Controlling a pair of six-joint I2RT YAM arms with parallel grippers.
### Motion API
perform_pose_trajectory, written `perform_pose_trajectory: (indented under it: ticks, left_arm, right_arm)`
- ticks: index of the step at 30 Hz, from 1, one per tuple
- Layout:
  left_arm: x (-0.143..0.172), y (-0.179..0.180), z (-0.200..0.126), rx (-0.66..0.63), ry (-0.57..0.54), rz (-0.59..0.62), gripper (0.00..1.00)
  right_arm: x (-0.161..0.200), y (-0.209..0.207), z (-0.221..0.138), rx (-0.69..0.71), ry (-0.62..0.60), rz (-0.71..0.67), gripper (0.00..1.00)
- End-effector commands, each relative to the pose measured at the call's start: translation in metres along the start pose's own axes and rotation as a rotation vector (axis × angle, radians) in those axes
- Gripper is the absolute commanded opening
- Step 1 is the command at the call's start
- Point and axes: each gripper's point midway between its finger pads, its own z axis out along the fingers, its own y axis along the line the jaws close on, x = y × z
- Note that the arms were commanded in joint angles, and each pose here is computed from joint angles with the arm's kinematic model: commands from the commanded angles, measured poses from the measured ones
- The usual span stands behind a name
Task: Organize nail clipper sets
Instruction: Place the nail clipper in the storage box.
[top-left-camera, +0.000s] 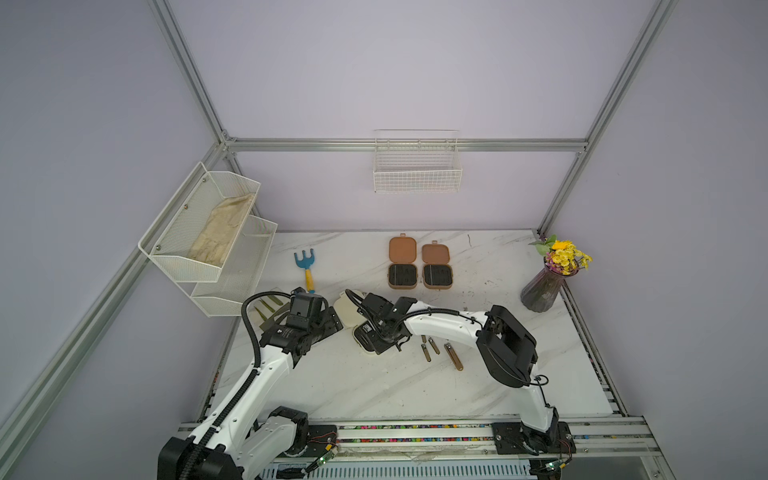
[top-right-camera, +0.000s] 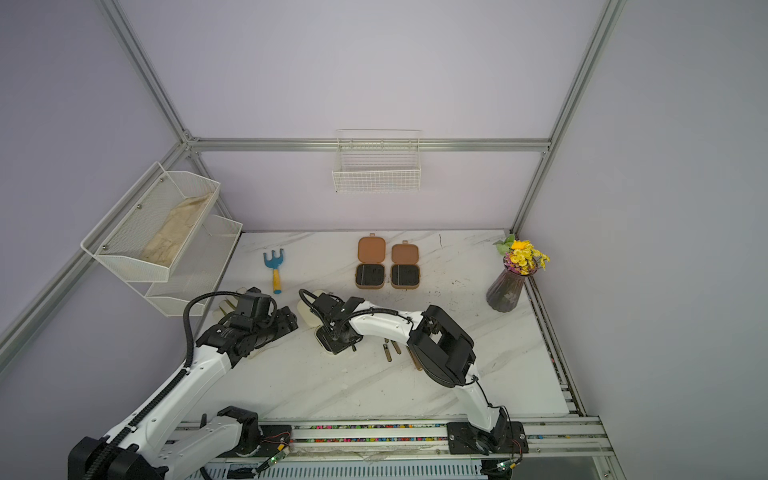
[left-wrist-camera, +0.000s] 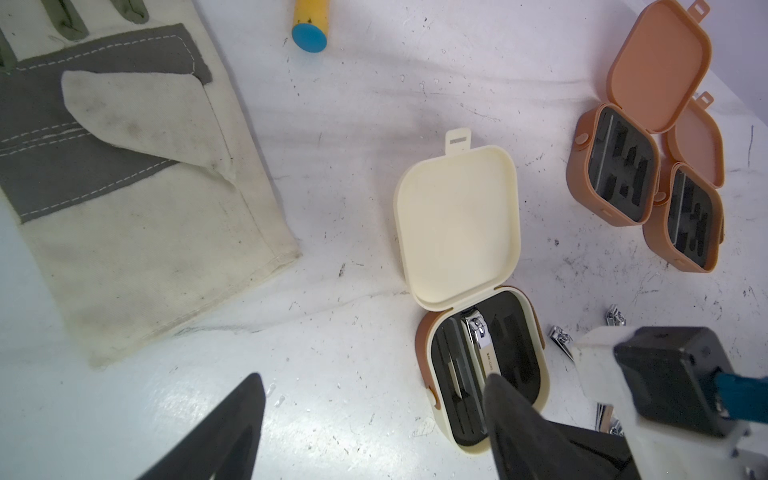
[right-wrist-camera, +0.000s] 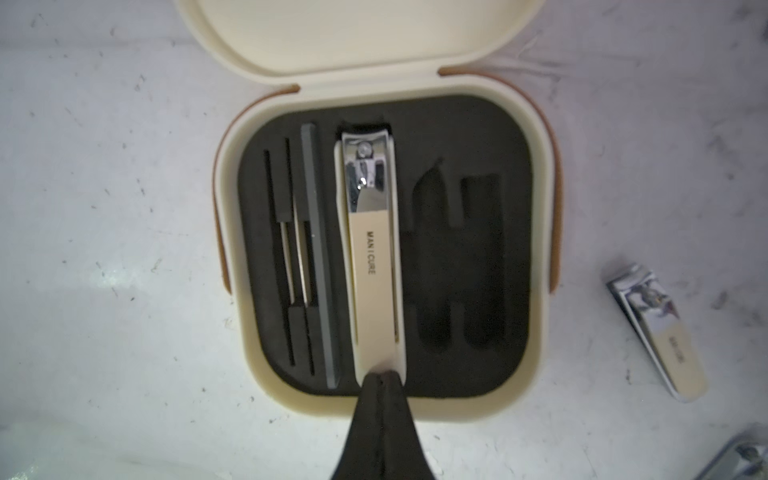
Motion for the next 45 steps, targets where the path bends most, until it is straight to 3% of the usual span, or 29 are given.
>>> perform_pose_trajectory:
  ticks: [1,19,24,33,38,45]
  left_arm:
    - [0.009,0.007,0.006,-0.014,0.02,0.002,0.81]
    - [0.017,0.009,0.01,-0.009,0.045,-0.006,0.81]
    - [0.018,0.008,0.01,-0.003,0.052,-0.004,0.81]
    - [0.023,0.006,0.011,0.012,0.075,0.0,0.81]
    - [0.025,0.004,0.011,0.027,0.085,-0.001,0.81]
    - [0.032,-0.001,0.014,0.048,0.121,-0.006,0.81]
  right_arm:
    - [0.014,-0.012,0.019,0.047,0.049,0.023,0.0]
    - [0.056,-0.032,0.056,0.106,0.136,0.059,0.0]
    - [0.026,-0.024,0.028,0.093,0.06,0.056,0.01]
    - [-0.048,0.0,-0.056,0.043,-0.143,-0.032,0.15]
    - [-0.057,-0.026,-0.086,0.068,-0.183,-0.04,0.25]
    - [-0.046,-0.093,-0.096,0.096,-0.159,-0.001,0.32]
